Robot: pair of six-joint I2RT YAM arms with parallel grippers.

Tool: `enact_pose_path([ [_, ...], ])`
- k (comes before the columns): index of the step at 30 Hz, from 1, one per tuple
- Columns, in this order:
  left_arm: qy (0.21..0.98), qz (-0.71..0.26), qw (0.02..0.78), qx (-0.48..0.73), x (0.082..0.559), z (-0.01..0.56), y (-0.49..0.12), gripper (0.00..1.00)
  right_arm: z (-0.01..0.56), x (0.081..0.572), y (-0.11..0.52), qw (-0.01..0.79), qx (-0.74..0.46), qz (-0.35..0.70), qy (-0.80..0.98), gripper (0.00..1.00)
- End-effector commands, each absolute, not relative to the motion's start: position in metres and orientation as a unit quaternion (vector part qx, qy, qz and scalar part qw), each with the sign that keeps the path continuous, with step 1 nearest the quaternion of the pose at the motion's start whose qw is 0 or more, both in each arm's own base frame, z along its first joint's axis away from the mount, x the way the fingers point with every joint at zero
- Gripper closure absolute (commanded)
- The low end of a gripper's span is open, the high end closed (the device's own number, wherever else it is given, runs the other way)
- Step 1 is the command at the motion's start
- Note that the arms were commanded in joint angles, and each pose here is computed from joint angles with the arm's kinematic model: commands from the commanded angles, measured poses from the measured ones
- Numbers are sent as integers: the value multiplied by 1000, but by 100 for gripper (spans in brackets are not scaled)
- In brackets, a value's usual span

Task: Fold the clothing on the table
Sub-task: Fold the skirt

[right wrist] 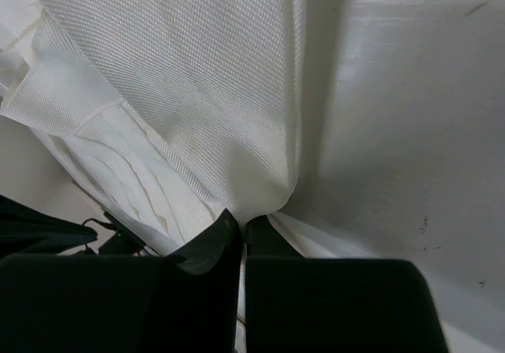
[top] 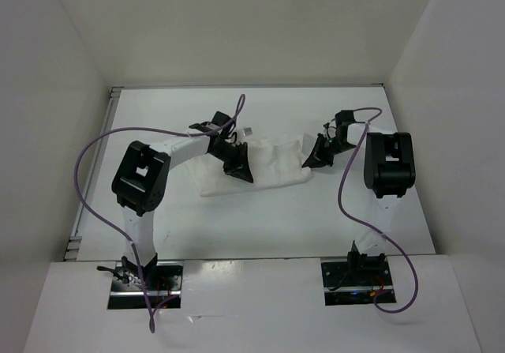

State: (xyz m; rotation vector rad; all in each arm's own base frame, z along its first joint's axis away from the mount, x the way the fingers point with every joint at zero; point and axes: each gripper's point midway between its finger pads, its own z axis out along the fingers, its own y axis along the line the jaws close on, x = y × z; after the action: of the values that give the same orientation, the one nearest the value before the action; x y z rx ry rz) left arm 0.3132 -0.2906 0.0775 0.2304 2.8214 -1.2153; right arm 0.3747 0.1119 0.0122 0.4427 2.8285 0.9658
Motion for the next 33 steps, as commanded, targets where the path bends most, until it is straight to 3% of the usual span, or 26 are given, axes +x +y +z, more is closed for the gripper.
enact_pose_path([
  [1,914,-393,37,97,317,78,-298,100,18,370,125,68,124,325,935,100],
  [12,918,-386,4,86,322,43,-325,100,25,366,138,69,109,334,934,100],
  [18,943,-324,-12,76,319,14,-312,100,37,367,139,78,105,340,931,100],
  [33,948,-307,-10,76,299,35,-295,100,47,382,137,99,105,331,933,100],
])
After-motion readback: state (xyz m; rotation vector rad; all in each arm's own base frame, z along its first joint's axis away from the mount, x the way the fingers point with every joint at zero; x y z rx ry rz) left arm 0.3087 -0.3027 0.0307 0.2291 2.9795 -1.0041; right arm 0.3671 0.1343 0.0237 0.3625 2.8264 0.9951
